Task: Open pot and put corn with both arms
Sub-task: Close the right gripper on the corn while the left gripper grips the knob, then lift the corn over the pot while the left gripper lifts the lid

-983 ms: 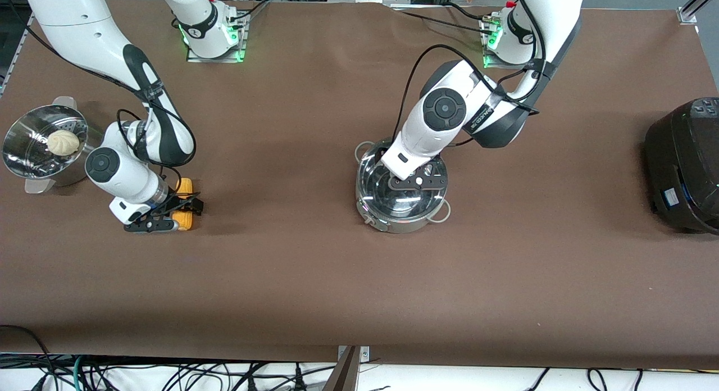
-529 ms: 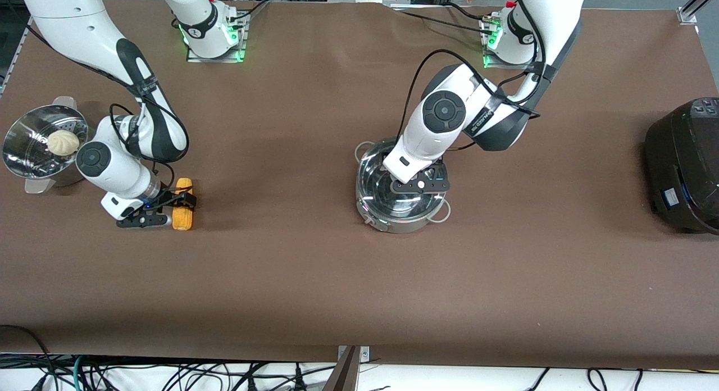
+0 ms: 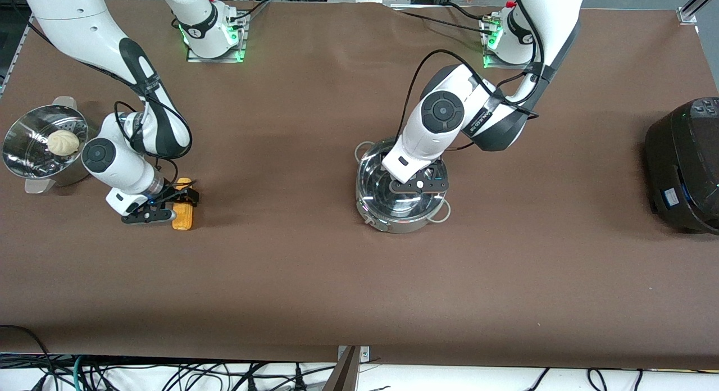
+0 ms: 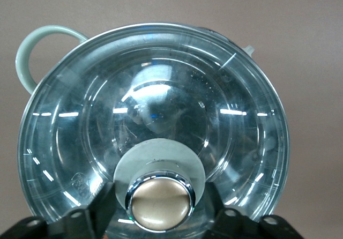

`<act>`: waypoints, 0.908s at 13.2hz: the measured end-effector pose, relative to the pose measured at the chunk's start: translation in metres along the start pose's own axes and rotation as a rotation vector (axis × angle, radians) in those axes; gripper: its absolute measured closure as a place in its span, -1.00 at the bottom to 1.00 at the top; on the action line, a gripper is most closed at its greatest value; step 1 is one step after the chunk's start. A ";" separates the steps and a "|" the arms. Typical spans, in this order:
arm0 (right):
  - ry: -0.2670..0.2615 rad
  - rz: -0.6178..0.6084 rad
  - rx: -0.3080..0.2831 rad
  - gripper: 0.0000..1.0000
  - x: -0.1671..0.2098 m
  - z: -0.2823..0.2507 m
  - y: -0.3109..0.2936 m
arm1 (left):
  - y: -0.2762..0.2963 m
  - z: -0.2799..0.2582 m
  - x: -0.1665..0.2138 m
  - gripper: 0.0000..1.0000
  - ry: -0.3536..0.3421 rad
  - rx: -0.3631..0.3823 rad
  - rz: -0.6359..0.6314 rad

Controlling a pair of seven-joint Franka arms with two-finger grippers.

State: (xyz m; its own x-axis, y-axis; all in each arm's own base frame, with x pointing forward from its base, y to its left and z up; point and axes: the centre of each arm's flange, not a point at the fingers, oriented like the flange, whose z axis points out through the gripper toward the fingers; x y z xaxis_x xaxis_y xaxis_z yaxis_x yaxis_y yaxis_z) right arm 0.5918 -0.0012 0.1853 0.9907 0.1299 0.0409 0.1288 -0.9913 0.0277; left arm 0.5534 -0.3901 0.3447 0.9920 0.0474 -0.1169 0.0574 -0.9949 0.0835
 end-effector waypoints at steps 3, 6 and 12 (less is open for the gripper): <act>0.001 -0.004 0.000 -1.00 0.000 0.000 0.000 | 0.000 0.000 0.000 -0.19 0.000 0.000 0.000; 0.002 -0.008 0.000 -0.89 0.000 0.000 0.000 | 0.001 0.000 0.000 -0.01 0.001 -0.001 0.002; 0.002 -0.016 0.001 0.11 -0.001 0.001 -0.002 | 0.001 0.002 0.001 -0.01 0.000 0.000 0.002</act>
State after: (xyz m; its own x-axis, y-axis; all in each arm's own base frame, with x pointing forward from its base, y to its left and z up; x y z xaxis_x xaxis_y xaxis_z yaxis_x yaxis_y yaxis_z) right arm 0.5904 0.0004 0.1844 0.9884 0.1455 0.0426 0.1444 -0.9891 0.0275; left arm 0.5538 -0.3909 0.3430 0.9921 0.0458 -0.1171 0.0558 -0.9949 0.0839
